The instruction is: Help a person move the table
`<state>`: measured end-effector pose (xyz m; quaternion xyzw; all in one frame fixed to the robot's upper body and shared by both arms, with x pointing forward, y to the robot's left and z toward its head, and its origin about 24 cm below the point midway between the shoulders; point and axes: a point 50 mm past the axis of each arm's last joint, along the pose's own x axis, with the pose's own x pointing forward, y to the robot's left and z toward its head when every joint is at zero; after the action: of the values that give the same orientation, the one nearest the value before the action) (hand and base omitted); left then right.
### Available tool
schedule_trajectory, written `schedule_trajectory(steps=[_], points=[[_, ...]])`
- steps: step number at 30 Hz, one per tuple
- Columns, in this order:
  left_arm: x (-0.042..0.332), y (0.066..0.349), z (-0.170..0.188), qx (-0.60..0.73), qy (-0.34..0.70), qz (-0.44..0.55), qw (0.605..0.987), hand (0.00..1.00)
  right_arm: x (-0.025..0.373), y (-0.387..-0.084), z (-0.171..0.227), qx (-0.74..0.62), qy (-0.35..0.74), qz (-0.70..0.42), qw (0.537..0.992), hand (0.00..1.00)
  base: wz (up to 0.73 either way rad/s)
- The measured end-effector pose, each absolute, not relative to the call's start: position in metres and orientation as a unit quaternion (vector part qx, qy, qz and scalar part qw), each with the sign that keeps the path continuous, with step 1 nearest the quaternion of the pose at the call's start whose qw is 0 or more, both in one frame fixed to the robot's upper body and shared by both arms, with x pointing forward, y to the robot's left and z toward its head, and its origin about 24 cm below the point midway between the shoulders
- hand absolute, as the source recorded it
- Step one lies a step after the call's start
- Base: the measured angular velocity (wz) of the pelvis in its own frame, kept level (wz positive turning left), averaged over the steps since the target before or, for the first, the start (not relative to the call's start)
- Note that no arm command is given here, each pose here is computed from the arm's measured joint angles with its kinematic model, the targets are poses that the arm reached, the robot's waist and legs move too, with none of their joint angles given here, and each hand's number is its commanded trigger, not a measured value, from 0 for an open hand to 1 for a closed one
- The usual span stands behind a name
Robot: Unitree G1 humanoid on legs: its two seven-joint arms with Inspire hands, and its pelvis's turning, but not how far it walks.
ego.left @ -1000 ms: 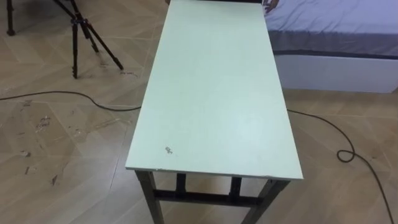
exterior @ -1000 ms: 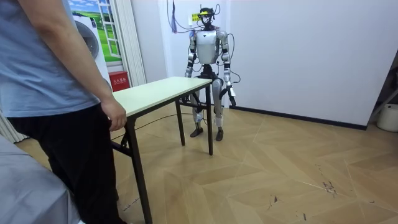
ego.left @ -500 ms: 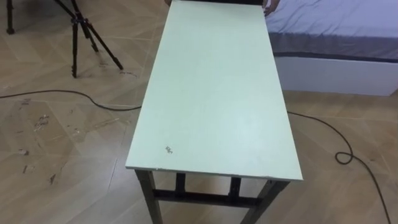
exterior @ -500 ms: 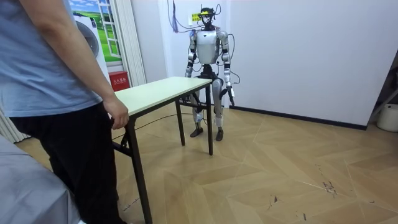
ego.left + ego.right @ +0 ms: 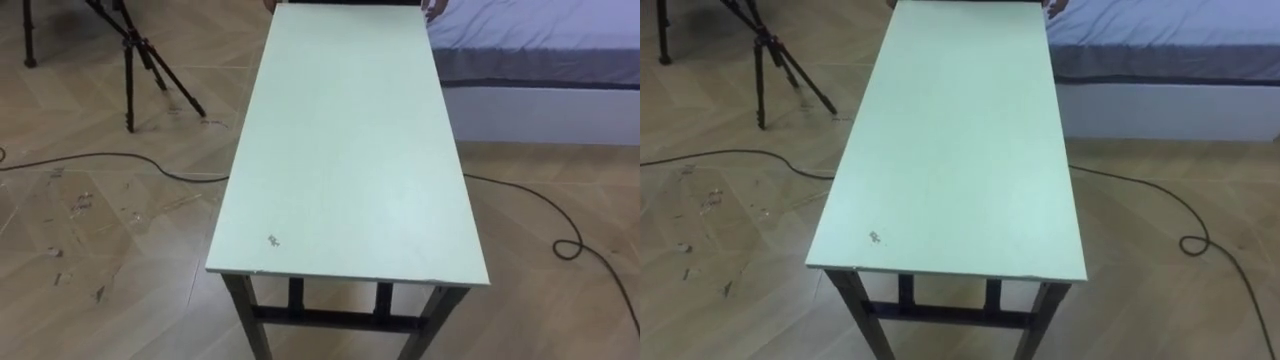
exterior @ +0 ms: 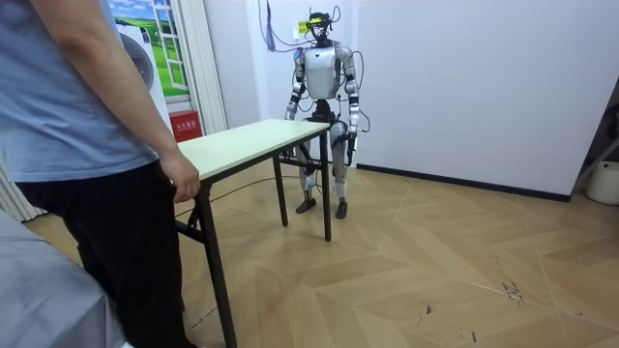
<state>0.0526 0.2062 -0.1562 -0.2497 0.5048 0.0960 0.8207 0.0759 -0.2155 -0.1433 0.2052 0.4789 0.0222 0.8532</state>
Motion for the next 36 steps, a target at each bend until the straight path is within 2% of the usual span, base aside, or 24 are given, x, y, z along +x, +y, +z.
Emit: schedule_trajectory(steps=[9,14,19,27,36], points=[[0.065,0.195,-0.13,-0.363,0.437,0.025,0.823,0.0,0.075,-0.209,-0.122,0.262,0.442,0.081,0.854,0.0,0.0],[0.086,0.153,-0.105,-0.501,0.369,-0.057,0.781,0.0,0.082,-0.182,-0.109,0.346,0.404,0.131,0.837,0.0,-0.01],[0.1,0.125,-0.085,-0.54,0.345,-0.134,0.756,0.0,0.085,-0.151,-0.1,0.4,0.389,0.19,0.808,0.0,-0.01],[0.129,0.12,-0.071,-0.556,0.293,-0.155,0.762,0.0,0.113,-0.144,-0.086,0.439,0.332,0.195,0.812,0.0,0.0],[0.14,0.123,-0.068,-0.55,0.287,-0.148,0.77,0.0,0.131,-0.142,-0.081,0.429,0.326,0.198,0.819,0.0,0.0]])
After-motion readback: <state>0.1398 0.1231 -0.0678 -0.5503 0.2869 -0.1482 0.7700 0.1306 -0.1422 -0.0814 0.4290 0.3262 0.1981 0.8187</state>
